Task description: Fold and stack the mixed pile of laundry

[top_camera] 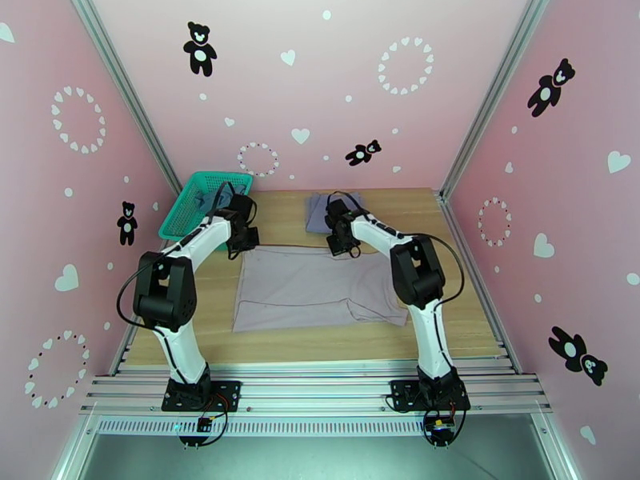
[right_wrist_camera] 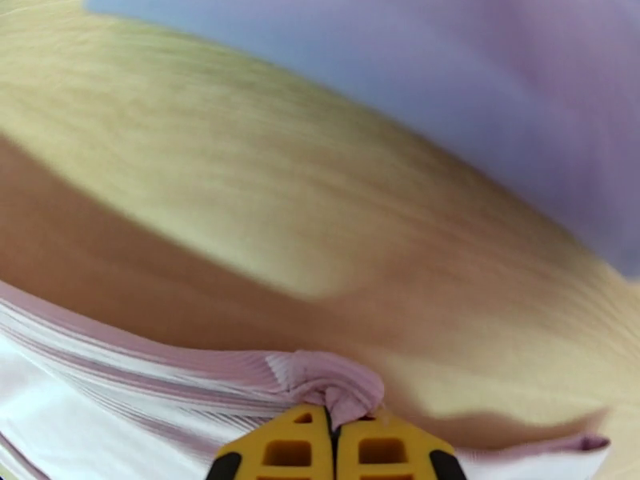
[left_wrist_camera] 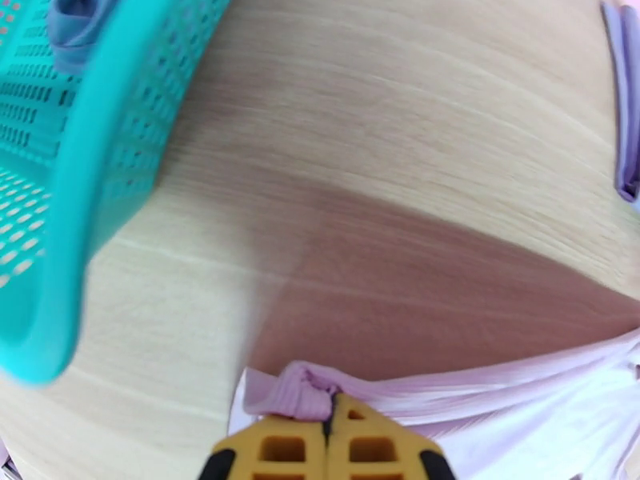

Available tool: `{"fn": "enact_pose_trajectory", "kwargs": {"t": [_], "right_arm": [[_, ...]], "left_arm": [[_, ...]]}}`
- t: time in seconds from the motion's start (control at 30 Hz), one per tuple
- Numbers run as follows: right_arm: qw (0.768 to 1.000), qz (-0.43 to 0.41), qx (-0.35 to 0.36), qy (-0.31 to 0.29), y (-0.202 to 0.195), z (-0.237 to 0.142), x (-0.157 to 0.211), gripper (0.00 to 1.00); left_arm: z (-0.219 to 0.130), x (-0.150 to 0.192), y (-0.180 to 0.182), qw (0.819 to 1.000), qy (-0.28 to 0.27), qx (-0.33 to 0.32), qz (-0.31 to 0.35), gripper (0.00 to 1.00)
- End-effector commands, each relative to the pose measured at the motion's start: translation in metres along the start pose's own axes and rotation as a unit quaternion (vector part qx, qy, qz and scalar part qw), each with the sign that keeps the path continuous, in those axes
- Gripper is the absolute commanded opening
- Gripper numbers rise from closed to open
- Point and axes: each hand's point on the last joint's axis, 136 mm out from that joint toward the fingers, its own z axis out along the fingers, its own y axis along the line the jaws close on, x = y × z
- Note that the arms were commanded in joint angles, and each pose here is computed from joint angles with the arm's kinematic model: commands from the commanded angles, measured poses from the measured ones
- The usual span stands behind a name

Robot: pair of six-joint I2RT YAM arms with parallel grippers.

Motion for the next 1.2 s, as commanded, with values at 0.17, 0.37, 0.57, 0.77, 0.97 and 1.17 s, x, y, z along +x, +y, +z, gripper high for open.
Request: {"fn": "enact_pose_trajectory", "kwargs": {"t": [0.17,0.37,0.57,0.77,0.97,1.17], "right_arm": [[0.998,0.015,-0.014,-0.062,0.001,-0.039,0.009,0.0],[0.997,0.009,-0.025,-0.068,0.011,-0.048,0.026,0.0],[0.998,0.005,-0.025,-0.062,0.023,-0.044,0.049,0.0],[0.998,-0.001,-0.019,-0.052,0.033,-0.038,0.07,0.0],[0.999,-0.004,-0.003,-0.036,0.035,-0.031,0.086,0.21],[0.999,-0.001,0.009,-0.036,0.03,-0.043,0.094,0.33]], "left_arm": [[0.0,0.023,0.006,1.0,0.001,-0.003,-0.004,0.0],[-0.001,0.036,0.006,1.0,0.002,-0.007,-0.002,0.0],[-0.003,0.046,0.008,1.0,0.0,-0.014,0.003,0.0],[-0.003,0.056,0.014,1.0,0.002,-0.025,0.007,0.0],[0.005,0.072,0.021,0.999,0.018,-0.04,0.01,0.0],[0.001,0.087,0.021,0.999,0.025,-0.043,0.013,0.24]]}}
